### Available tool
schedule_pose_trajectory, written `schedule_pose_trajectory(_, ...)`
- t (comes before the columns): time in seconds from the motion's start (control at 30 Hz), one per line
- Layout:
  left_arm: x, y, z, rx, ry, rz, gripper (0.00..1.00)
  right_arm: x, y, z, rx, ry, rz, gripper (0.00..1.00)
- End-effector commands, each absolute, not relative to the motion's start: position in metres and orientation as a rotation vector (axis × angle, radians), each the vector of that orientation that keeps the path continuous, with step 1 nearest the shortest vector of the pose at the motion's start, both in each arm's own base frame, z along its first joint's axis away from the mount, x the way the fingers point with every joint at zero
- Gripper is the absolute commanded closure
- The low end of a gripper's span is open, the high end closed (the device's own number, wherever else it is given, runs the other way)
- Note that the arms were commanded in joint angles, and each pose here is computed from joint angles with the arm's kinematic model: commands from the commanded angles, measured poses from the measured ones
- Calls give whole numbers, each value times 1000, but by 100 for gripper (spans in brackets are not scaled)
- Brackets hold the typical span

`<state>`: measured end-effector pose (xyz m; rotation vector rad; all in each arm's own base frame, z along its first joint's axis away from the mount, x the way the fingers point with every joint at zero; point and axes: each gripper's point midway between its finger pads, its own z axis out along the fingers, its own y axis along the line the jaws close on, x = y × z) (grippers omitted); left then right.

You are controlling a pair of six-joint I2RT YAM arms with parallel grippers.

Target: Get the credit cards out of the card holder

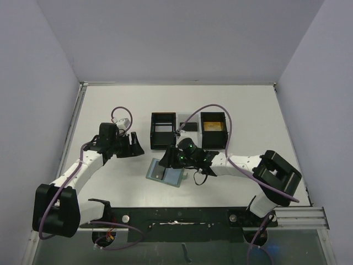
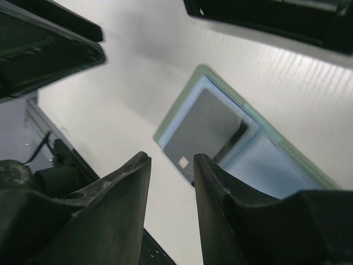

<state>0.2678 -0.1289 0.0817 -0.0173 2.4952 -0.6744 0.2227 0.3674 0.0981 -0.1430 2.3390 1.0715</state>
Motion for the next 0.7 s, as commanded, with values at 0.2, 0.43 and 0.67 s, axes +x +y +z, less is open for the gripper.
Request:
schedule_pose_trajectory(0.2, 287, -121, 114, -39, 2366, -624, 39, 211, 385, 71, -178, 2450, 1021, 65)
schedule_pose_trajectory(0.43, 273, -149, 112, -54, 2387, -843, 42, 218, 360, 39, -70, 2581, 945, 66)
schedule_pose_trajectory(0.67, 244, -195, 102, -75, 2363, -1069, 46, 212, 349, 26, -61, 2644, 930, 65)
